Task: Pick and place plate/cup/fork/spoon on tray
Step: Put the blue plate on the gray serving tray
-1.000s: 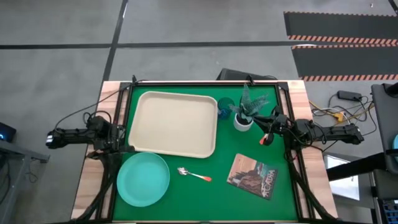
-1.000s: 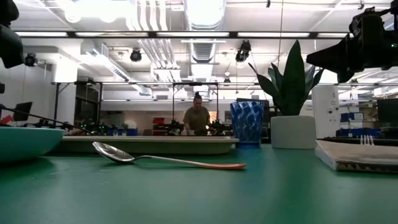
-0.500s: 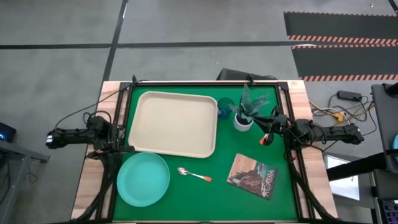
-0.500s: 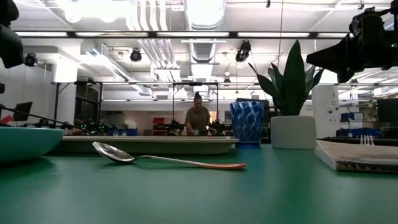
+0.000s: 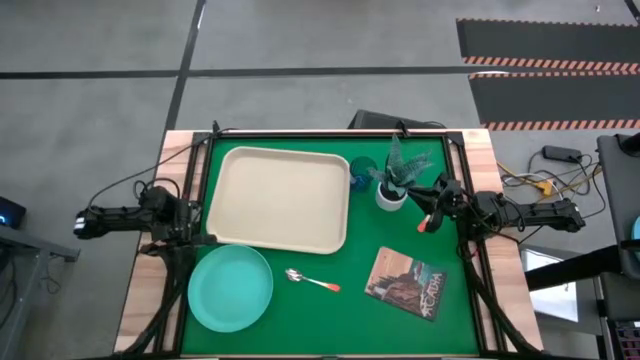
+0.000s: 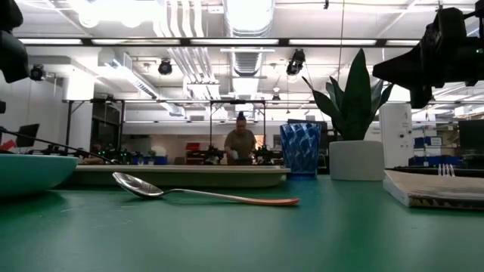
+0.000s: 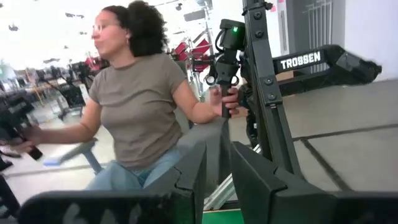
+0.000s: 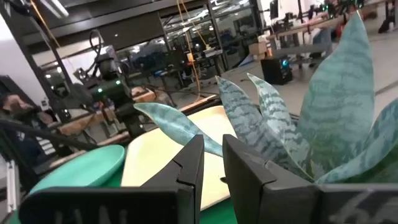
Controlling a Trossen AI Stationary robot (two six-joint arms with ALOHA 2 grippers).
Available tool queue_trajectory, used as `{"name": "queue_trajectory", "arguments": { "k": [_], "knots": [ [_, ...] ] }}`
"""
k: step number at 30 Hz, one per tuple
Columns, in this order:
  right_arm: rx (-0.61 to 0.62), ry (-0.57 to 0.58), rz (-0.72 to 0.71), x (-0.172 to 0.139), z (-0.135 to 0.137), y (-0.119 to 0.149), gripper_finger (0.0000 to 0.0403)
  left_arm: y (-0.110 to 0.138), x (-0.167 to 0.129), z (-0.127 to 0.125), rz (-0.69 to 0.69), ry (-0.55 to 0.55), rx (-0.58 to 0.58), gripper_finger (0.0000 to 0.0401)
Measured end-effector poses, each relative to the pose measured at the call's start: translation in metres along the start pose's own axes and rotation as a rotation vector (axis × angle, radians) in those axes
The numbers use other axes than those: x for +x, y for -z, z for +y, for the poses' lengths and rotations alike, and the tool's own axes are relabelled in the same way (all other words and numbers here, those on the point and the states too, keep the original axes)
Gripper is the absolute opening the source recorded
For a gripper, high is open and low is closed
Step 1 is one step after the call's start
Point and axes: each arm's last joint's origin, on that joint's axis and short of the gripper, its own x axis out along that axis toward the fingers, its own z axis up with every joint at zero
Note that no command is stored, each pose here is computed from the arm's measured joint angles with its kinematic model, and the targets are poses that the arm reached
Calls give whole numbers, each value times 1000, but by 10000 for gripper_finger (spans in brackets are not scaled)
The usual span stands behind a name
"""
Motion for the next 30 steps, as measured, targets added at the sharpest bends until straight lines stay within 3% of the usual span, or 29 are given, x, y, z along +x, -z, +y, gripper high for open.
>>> {"name": "queue_trajectory", "arguments": {
  "k": [6,13,15,17,21,23,25,30],
  "knots": [
    [4,0,0,0,0,0,52,-2,0,0,-1,-2,345,59],
    [54,-22,-83,0,2,-8,52,-8,0,0,-8,-49,425,59],
    [30,-44,-150,-1,4,-15,52,-12,-1,4,-18,-198,440,59],
    [-1,-74,-211,-2,6,-22,52,-16,-3,11,-35,-451,415,59],
    [-42,-127,-302,-2,11,-31,52,-17,-13,27,-127,-978,191,59],
    [-54,-148,-328,-1,12,-33,52,-15,-17,32,-168,-1139,98,59],
    [-62,-154,-343,2,14,-35,52,-13,-18,36,-160,-1196,59,59],
    [-106,-153,-347,11,20,-40,52,-18,-17,43,-197,-1173,92,59]
  ]
}}
